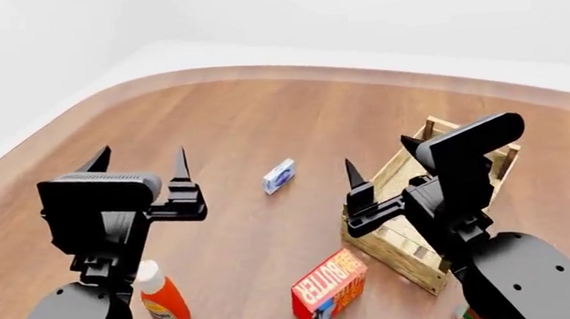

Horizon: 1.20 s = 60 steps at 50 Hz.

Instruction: Pick up the ketchup, and put it in the wooden tray.

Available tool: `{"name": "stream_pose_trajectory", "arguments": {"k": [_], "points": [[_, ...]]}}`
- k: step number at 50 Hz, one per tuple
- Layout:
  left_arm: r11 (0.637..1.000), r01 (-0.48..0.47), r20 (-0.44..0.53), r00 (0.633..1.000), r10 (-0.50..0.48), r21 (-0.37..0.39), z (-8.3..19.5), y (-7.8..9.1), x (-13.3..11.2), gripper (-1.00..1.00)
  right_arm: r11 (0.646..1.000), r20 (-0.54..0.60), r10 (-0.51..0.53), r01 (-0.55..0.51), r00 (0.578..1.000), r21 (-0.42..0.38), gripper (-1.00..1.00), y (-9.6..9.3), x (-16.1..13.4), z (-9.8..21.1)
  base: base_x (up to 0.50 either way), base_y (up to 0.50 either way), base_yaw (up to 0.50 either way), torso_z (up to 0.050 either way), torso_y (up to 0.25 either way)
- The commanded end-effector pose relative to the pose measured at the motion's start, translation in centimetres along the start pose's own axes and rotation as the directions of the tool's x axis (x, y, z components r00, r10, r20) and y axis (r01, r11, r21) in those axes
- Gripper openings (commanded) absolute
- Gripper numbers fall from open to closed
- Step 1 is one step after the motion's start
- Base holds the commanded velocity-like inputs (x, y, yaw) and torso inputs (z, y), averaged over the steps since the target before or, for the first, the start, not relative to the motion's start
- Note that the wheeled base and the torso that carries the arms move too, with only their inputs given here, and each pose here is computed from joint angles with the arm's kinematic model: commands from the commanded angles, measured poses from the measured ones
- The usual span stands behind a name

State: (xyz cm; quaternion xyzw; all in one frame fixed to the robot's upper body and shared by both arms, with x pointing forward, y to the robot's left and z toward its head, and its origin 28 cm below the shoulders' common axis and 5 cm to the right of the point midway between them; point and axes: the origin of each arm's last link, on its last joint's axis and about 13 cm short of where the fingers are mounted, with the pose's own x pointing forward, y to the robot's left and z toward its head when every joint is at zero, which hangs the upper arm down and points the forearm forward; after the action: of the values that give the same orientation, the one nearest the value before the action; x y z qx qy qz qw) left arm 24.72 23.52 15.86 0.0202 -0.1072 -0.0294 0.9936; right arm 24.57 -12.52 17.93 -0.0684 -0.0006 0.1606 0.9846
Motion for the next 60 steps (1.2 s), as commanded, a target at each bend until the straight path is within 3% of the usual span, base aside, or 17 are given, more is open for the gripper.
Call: {"name": "stream_pose_trajectory", "arguments": {"k": [1, 10, 51, 58, 60], "points": [[1.000, -0.013, 0.008, 1.000, 0.013, -0.003, 0.2, 0.2, 0.1, 1.00, 1.000, -0.015, -0.004, 0.005, 1.000, 0.005, 1.00, 0.0, 0.2, -0.1, 0.16, -0.47, 0.00, 0.000, 0.000], [0.999, -0.042, 0.027, 0.999, 0.042, -0.001, 0.6, 0.7, 0.7, 1.00, 1.000, -0.014, -0.001, 0.001, 1.000, 0.008, 1.00, 0.1, 0.6, -0.2, 0.16, -0.46, 0.00, 0.000, 0.000], [0.995, -0.093, 0.067, 0.994, 0.091, 0.030, 0.9, 2.1, 0.4, 1.00, 1.000, -0.025, 0.013, -0.014, 1.000, -0.009, 1.00, 0.5, 0.9, 0.0, 0.13, 0.05, 0.00, 0.000, 0.000], [0.991, -0.121, 0.090, 0.989, 0.115, 0.061, 1.6, 3.2, 0.0, 1.00, 1.000, -0.017, 0.008, -0.008, 1.000, -0.006, 1.00, 0.4, 0.7, 0.2, 0.00, 0.00, 0.00, 0.000, 0.000], [0.988, -0.136, 0.053, 0.990, 0.133, 0.069, 1.7, 3.7, -0.2, 1.00, 1.000, -0.016, 0.007, -0.007, 1.000, -0.004, 1.00, 0.3, 0.6, 0.2, 0.00, 0.00, 0.00, 0.000, 0.000]]}}
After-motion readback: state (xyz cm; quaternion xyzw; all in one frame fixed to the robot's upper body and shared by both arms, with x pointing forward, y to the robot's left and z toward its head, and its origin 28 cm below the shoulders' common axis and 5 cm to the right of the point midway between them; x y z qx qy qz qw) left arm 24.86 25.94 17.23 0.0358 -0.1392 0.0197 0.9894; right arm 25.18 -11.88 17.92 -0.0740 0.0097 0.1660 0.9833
